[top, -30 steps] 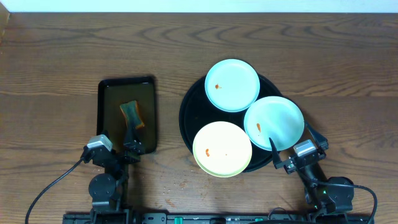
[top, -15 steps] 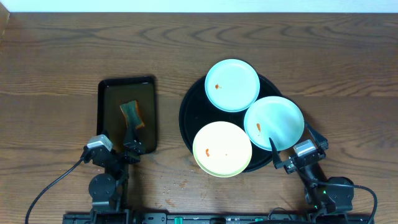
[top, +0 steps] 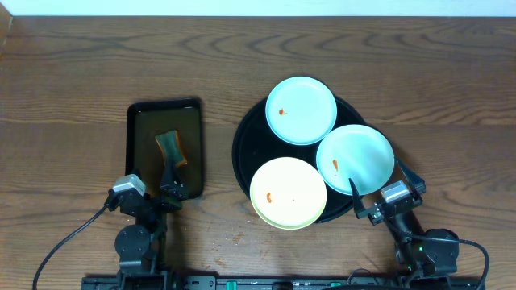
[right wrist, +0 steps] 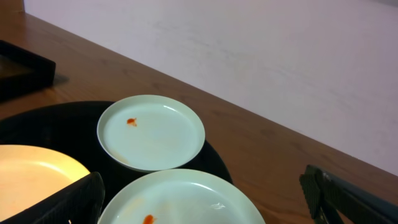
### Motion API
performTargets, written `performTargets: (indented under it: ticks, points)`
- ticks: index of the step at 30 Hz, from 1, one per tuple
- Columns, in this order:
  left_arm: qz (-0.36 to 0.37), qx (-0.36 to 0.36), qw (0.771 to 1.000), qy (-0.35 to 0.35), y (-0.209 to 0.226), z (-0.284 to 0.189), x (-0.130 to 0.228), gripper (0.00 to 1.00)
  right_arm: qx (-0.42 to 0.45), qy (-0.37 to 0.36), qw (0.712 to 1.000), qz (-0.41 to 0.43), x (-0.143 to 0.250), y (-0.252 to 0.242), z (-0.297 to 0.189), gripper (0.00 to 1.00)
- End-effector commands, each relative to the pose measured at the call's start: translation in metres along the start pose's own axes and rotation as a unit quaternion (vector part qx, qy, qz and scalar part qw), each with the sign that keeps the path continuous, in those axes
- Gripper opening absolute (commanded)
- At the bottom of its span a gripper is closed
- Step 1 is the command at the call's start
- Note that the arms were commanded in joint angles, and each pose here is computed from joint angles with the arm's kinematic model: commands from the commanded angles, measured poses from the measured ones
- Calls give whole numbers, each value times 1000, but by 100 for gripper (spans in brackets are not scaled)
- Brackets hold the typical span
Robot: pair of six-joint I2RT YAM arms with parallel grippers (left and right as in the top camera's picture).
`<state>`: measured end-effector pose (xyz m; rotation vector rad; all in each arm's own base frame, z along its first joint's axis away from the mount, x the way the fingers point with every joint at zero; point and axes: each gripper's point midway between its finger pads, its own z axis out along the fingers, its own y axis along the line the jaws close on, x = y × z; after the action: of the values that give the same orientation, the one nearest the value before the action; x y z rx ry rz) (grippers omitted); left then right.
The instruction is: Clean dirty plates on tray and stack at the side
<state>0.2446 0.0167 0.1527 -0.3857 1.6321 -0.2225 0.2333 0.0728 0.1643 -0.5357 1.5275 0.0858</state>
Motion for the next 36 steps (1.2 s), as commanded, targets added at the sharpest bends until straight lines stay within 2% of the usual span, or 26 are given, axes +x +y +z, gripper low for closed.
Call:
performTargets:
  ticks: [1,5,9,13,16,17,20,25,28,31,36]
  points:
    - [1,-18,1000,22,9,0,14,85,-6,-2,1000,6,0,3,0,99]
    - [0,-16,1000,23,8,0,14,85,-6,-2,1000,6,0,3,0,99]
    - [-1,43,998,40,-12,-1,19,85,-7,-2,1000,6,0,3,0,99]
    - [-2,81,996,45,-26,-2,20,85,-43,-22,999,3,-8,15,-1,99]
    - [0,106,994,29,-36,-4,9,85,-97,-56,994,1,-22,33,-4,99]
    - [0,112,993,20,-40,-5,3,85,-106,-63,992,27,-27,35,-5,99]
    - [2,121,993,-1,-47,-9,-15,85,-103,-66,988,97,-36,31,-7,99]
    - [2,113,993,-26,-57,-19,-56,85,-106,-61,986,116,-64,25,-13,99]
    - [0,94,995,8,-59,-19,-67,85,-108,-41,985,125,-83,18,-13,99]
    - [-3,64,994,84,-59,-11,-66,85,-112,6,983,145,-98,10,-5,99]
    - [-7,7,975,220,-59,5,-63,85,-129,118,966,191,-110,-3,27,99]
